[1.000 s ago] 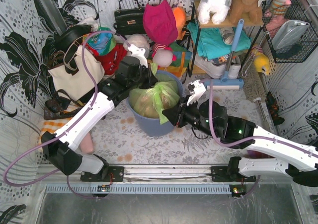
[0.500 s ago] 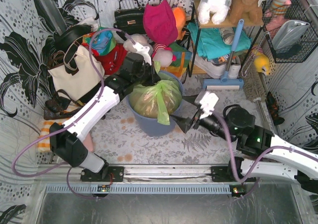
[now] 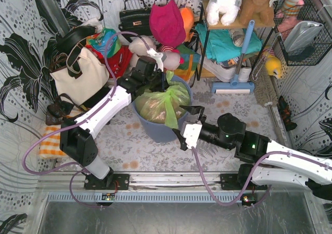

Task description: Tie the trash bag

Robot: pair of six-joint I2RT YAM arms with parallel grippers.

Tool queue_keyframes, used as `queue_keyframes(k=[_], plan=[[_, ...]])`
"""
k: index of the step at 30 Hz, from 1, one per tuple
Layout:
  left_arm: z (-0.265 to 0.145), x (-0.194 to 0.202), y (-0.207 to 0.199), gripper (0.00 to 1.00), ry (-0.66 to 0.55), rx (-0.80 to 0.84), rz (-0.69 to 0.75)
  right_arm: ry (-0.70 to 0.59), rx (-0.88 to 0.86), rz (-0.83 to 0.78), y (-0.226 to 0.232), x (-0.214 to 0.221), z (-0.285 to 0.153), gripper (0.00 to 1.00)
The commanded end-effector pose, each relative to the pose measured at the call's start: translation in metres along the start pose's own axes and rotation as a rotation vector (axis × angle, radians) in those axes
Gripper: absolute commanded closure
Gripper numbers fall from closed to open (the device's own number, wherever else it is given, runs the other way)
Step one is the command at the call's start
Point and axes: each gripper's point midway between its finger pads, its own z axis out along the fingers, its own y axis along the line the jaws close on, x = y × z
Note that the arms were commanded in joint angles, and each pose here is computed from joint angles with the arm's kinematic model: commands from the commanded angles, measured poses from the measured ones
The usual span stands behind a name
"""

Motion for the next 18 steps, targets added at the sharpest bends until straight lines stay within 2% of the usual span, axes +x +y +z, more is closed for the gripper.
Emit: queue_keyframes(k=[1, 6, 10, 12, 15, 18], plan=[[-0.008, -0.015, -0.008, 1.00, -0.034, 0.029, 0.032, -0.096, -0.054, -0.057, 0.012, -0.014, 0.010, 0.12], [-0.007, -0.012, -0.008, 1.00, -0.024, 0.033, 0.032, -0.152, -0.089, -0.067, 0.024, -0.018, 0.016, 0.10], [-0.010, -0.013, -0.009, 1.00, -0.028, 0.037, 0.035, -0.085, -0.008, -0.113, 0.011, -0.004, 0.026, 0.13], [-0.012, -0.014, -0.010, 1.00, -0.033, 0.039, 0.036, -0.106, 0.039, -0.110, 0.002, -0.010, 0.028, 0.15], [-0.016, -0.016, -0.012, 1.00, -0.042, 0.043, 0.038, -0.131, 0.105, -0.120, -0.014, -0.019, 0.027, 0.22], [-0.018, -0.017, -0.013, 1.00, -0.047, 0.045, 0.040, -0.131, 0.140, -0.137, -0.022, -0.022, 0.028, 0.34]])
